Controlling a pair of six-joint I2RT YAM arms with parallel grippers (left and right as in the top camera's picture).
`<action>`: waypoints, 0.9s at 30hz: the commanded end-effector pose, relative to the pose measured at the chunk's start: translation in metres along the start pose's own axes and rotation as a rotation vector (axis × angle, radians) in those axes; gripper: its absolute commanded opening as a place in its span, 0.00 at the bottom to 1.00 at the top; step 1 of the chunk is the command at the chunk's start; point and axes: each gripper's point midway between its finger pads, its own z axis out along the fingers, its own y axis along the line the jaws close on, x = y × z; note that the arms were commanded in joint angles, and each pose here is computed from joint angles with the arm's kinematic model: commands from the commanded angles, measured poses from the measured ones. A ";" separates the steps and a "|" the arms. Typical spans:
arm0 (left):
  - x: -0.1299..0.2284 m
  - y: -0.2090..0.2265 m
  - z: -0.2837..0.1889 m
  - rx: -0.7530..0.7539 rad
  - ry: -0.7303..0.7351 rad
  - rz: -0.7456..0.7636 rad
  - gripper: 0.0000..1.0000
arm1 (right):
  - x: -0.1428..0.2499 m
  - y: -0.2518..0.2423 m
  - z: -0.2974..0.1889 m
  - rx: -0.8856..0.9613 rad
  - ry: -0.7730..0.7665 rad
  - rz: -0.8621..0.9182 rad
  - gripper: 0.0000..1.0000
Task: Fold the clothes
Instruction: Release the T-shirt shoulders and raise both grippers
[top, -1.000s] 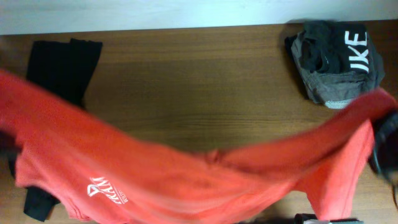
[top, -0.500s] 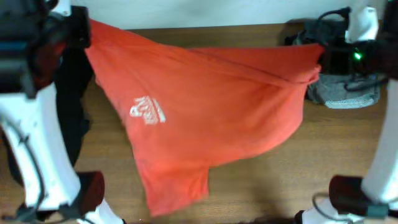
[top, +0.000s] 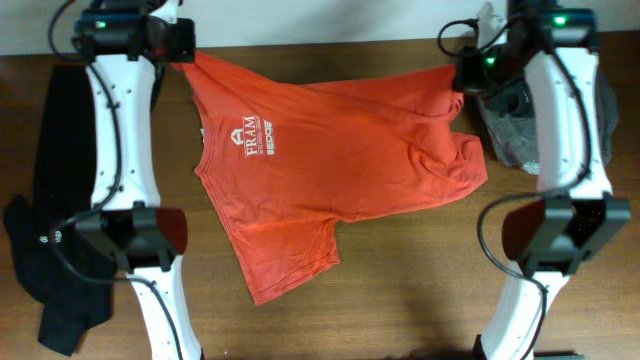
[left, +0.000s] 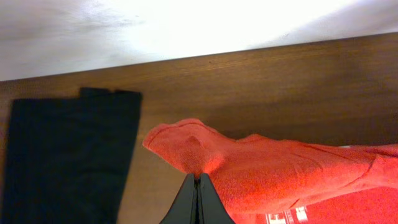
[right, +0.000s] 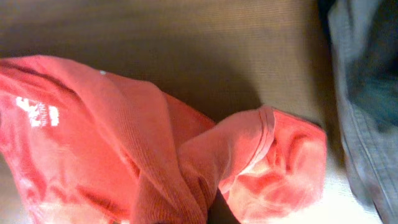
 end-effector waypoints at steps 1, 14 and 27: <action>-0.001 -0.013 0.027 0.031 -0.004 0.001 0.01 | -0.013 -0.001 0.032 0.002 -0.015 -0.016 0.04; -0.020 -0.027 0.063 0.037 -0.085 0.016 0.01 | -0.095 -0.006 0.108 -0.030 -0.288 -0.036 0.04; -0.018 -0.027 0.063 0.038 -0.080 0.016 0.01 | -0.105 -0.016 0.108 -0.025 -0.325 -0.028 0.94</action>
